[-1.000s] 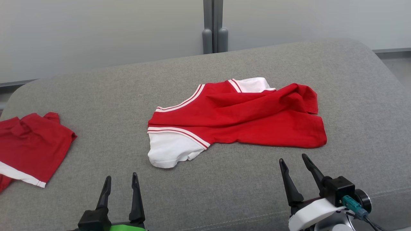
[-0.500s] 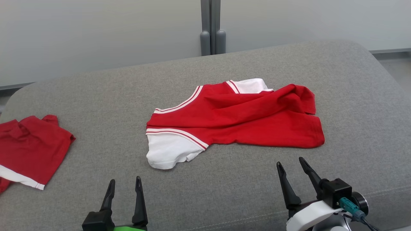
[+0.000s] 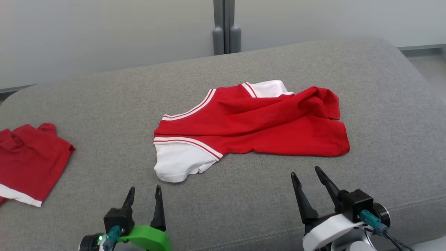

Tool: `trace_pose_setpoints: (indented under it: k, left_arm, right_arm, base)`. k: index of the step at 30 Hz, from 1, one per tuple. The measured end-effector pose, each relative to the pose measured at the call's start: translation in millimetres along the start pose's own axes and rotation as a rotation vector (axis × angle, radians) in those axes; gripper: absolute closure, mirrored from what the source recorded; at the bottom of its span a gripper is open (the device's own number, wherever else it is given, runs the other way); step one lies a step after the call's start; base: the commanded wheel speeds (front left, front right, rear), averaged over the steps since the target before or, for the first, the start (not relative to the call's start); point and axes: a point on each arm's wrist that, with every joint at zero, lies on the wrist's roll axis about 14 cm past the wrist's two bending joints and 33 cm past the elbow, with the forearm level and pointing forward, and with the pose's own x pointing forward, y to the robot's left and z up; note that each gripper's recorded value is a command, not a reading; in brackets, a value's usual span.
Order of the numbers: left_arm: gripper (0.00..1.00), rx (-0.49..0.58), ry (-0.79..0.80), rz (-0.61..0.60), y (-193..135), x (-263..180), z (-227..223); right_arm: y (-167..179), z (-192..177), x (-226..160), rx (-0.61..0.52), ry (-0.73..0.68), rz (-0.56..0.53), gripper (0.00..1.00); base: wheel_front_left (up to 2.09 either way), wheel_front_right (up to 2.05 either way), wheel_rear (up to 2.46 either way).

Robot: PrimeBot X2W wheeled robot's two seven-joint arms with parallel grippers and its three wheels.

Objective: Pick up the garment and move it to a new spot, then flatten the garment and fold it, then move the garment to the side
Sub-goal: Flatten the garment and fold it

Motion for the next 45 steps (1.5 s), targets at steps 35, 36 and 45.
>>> trace_pose_setpoints:
  k: [35, 36, 45]
  left_arm:
    - [1.00, 0.041, 0.225, -0.132, -15, 75, -53]
    - [1.00, 0.037, 0.227, -0.131, -13, 72, -54]
    - [1.00, 0.041, 0.209, -0.110, 14, 52, -56]
  right_arm:
    - [-35, -18, 14, -0.019, 0.063, -0.077, 0.00]
    - [-36, -18, 15, -0.020, 0.064, -0.078, 0.00]
    - [-77, -33, 28, -0.017, 0.117, -0.176, 0.00]
  base:
    - [0.00, 0.00, 0.00]
    - [0.00, 0.00, 0.00]
    - [0.00, 0.00, 0.00]
